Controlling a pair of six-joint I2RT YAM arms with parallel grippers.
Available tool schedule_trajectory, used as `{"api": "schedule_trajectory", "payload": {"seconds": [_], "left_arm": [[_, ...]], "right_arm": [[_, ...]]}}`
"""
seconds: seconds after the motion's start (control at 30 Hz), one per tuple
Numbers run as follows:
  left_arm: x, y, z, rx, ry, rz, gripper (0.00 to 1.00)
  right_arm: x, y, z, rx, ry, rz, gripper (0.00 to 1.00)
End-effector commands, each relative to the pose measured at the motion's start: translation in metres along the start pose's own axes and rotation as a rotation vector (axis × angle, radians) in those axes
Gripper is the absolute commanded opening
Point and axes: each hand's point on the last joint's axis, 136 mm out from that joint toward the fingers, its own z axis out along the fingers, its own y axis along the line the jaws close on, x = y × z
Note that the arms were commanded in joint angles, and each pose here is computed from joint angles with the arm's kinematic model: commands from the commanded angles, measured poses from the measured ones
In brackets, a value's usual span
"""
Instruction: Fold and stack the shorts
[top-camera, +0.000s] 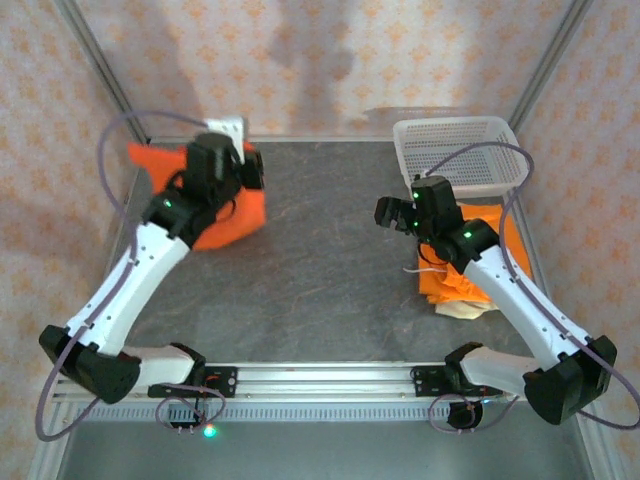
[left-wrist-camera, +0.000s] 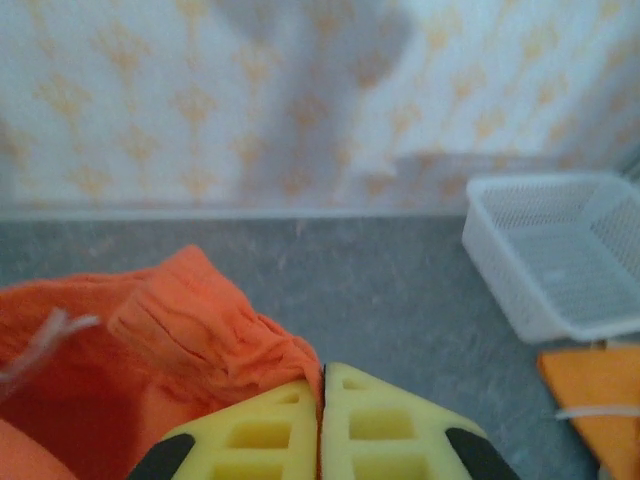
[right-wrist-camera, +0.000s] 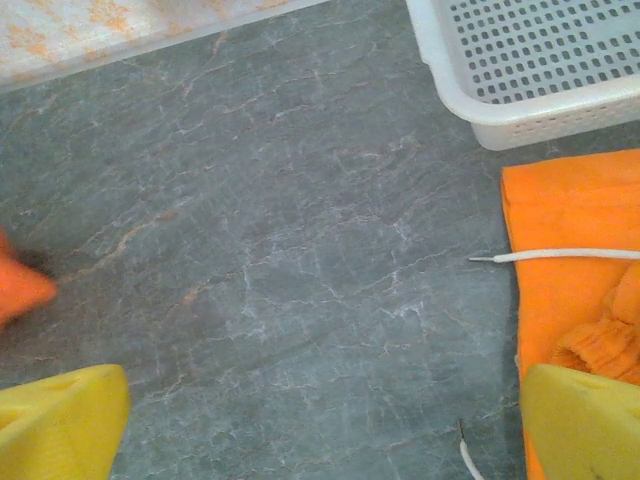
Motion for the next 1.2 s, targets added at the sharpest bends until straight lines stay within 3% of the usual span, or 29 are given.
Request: {"api": "schedule_trajectory", "payload": {"seconds": [0.0, 0.1, 0.2, 0.33, 0.4, 0.53, 0.67, 0.93, 1.17], "left_arm": [[0.065, -0.013, 0.015, -0.014, -0.007, 0.044, 0.16], [0.147, -0.035, 0.022, 0.029, 0.052, 0.068, 0.25], [0.188, -0.054, 0.015, 0.079, 0.074, 0.106, 0.39], [0.186, -0.044, -0.001, 0.06, 0.065, 0.042, 0.85], [0.165, -0.022, -0.014, 0.007, 0.008, -0.026, 1.0], [0.131, 0.034, -0.032, -0.065, -0.014, -0.215, 1.0], [0.121, 0.097, -0.044, -0.261, 0.042, -0.343, 1.0], [0.15, 0.178, -0.015, -0.365, 0.192, -0.699, 0.96], [0.173, 0.215, 0.008, -0.405, 0.28, -0.832, 0.95]], "right_arm": [[0.008, -0.014, 0.005, 0.047, -0.001, -0.006, 1.0], [0.019, -0.015, 0.013, 0.045, 0.031, 0.01, 1.0], [0.026, -0.009, 0.02, 0.015, 0.075, 0.028, 1.0], [0.035, 0.011, 0.035, -0.058, 0.161, 0.073, 0.99], [0.039, 0.022, 0.042, -0.098, 0.19, 0.1, 0.99], [0.049, 0.047, 0.061, -0.114, 0.223, 0.097, 0.99], [0.067, 0.089, 0.079, -0.147, 0.272, 0.099, 0.99], [0.085, 0.156, 0.103, -0.225, 0.328, 0.179, 0.89], [0.117, 0.172, 0.116, -0.133, 0.399, 0.068, 0.78]]}}
